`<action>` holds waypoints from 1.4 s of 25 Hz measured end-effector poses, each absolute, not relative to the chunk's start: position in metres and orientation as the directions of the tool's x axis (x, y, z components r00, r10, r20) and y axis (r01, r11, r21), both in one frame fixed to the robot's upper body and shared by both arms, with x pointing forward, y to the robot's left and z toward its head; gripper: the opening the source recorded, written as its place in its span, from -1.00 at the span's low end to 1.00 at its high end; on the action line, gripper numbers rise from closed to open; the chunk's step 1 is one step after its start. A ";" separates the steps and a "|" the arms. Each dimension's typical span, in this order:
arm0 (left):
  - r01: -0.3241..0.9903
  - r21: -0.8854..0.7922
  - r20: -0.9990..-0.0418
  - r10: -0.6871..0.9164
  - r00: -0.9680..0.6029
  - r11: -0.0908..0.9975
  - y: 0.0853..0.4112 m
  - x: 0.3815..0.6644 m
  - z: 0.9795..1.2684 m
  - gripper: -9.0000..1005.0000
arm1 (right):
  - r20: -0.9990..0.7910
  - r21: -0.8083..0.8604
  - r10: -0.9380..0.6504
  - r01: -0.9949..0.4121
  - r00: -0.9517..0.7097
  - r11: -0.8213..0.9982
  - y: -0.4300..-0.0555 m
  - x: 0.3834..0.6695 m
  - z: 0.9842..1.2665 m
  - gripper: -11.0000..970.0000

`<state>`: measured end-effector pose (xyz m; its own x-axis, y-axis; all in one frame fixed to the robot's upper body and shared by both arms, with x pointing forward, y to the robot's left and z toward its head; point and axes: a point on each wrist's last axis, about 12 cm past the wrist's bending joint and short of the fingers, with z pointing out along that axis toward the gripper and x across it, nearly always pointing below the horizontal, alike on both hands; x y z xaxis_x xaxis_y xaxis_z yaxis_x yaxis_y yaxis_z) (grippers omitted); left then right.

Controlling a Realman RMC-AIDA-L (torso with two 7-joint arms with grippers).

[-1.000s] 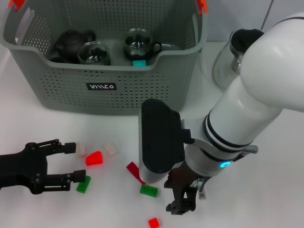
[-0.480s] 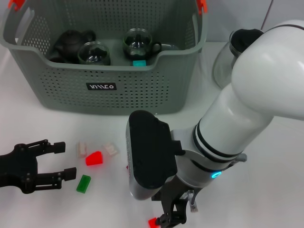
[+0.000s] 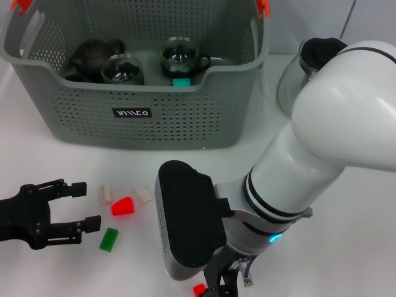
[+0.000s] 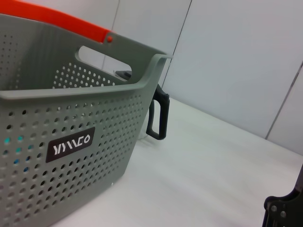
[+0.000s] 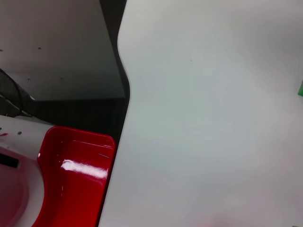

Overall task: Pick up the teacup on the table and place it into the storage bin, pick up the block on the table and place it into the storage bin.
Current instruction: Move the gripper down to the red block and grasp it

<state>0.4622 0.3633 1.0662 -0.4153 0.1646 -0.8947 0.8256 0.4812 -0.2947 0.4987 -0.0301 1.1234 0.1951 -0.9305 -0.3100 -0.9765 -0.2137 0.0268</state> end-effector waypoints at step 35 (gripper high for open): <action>0.821 -0.303 -0.897 0.146 -0.417 0.484 0.359 0.464 1.065 0.72 | -0.262 -0.011 -0.906 -0.940 0.333 -0.342 -0.025 0.495 1.114 0.26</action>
<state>0.4640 0.3590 1.0650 -0.4172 0.1462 -0.8970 0.8211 0.4836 -0.3031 0.4952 -0.0246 1.1140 0.3328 -0.9059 -0.2620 -0.9396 -0.3420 -0.0109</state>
